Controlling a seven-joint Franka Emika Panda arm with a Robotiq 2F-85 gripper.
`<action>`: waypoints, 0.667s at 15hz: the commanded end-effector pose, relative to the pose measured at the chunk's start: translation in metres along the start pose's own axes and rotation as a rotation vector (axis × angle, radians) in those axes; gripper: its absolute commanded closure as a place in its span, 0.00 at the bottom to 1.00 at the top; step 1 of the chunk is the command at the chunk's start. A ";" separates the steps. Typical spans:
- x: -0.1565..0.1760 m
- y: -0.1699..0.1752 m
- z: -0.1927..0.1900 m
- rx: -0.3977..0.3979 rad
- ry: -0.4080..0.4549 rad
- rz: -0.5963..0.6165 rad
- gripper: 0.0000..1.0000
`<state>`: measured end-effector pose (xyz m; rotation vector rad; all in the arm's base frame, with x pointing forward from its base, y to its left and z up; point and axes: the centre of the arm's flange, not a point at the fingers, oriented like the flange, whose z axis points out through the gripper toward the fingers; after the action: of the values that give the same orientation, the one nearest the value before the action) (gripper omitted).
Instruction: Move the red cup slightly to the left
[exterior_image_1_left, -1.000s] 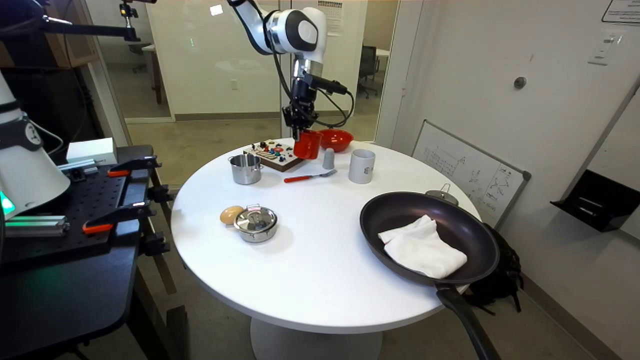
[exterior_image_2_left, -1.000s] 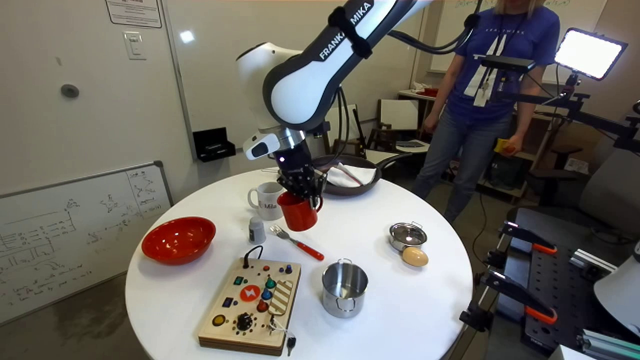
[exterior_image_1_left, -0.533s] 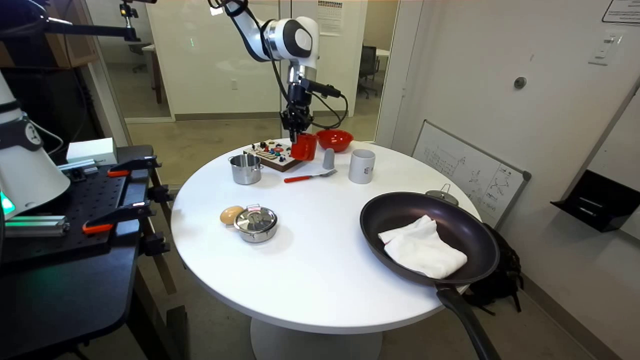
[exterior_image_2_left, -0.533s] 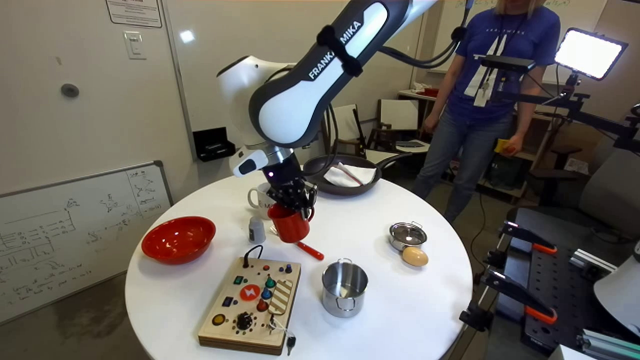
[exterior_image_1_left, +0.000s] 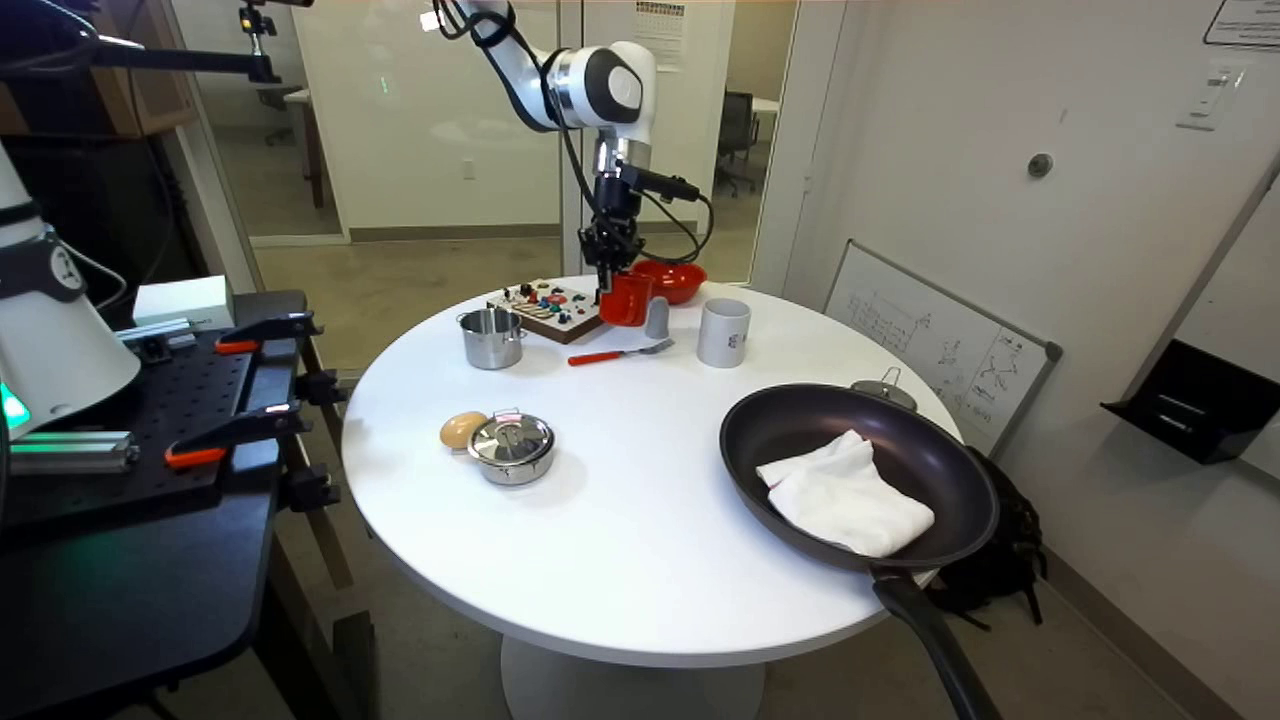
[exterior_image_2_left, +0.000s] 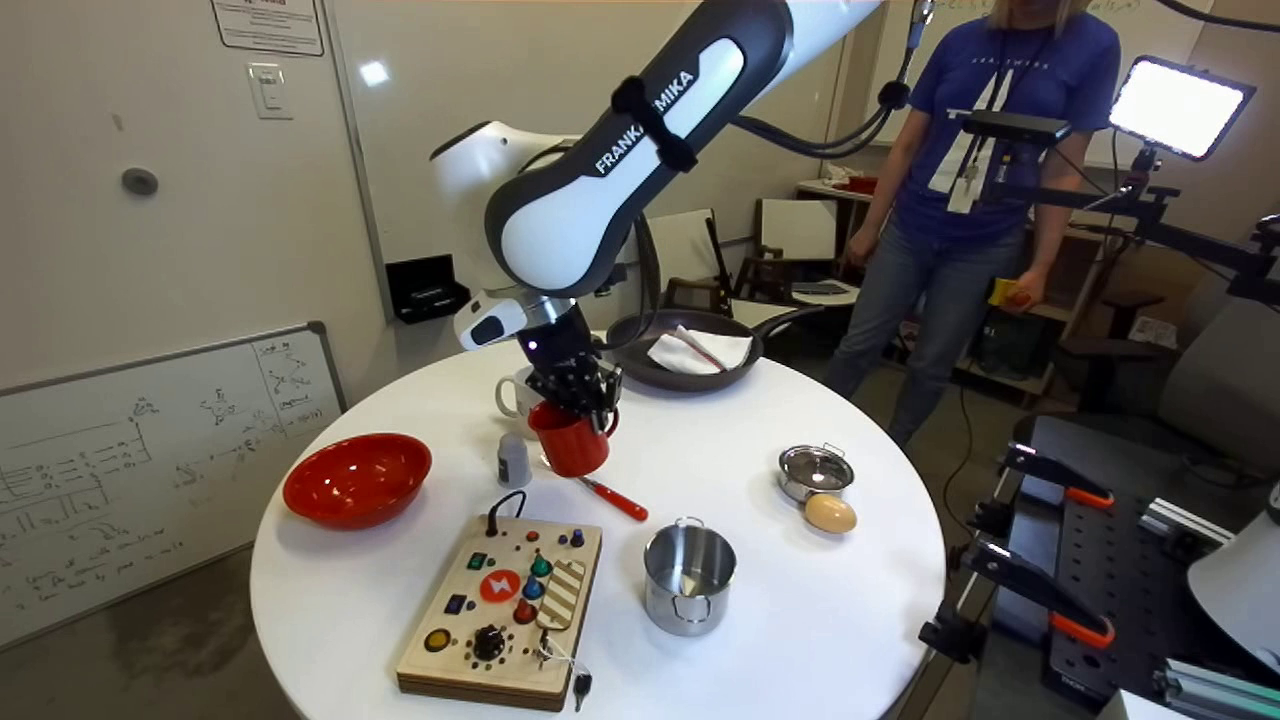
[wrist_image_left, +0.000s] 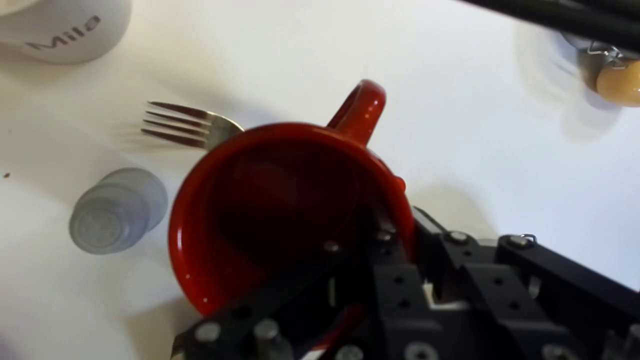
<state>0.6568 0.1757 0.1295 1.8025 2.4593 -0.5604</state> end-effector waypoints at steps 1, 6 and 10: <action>0.003 0.013 -0.003 0.001 -0.030 -0.028 0.98; 0.015 0.027 0.002 0.035 -0.057 -0.035 0.98; 0.027 0.032 0.007 0.055 -0.082 -0.053 0.98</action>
<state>0.6607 0.1954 0.1127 1.7590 2.4716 -0.6455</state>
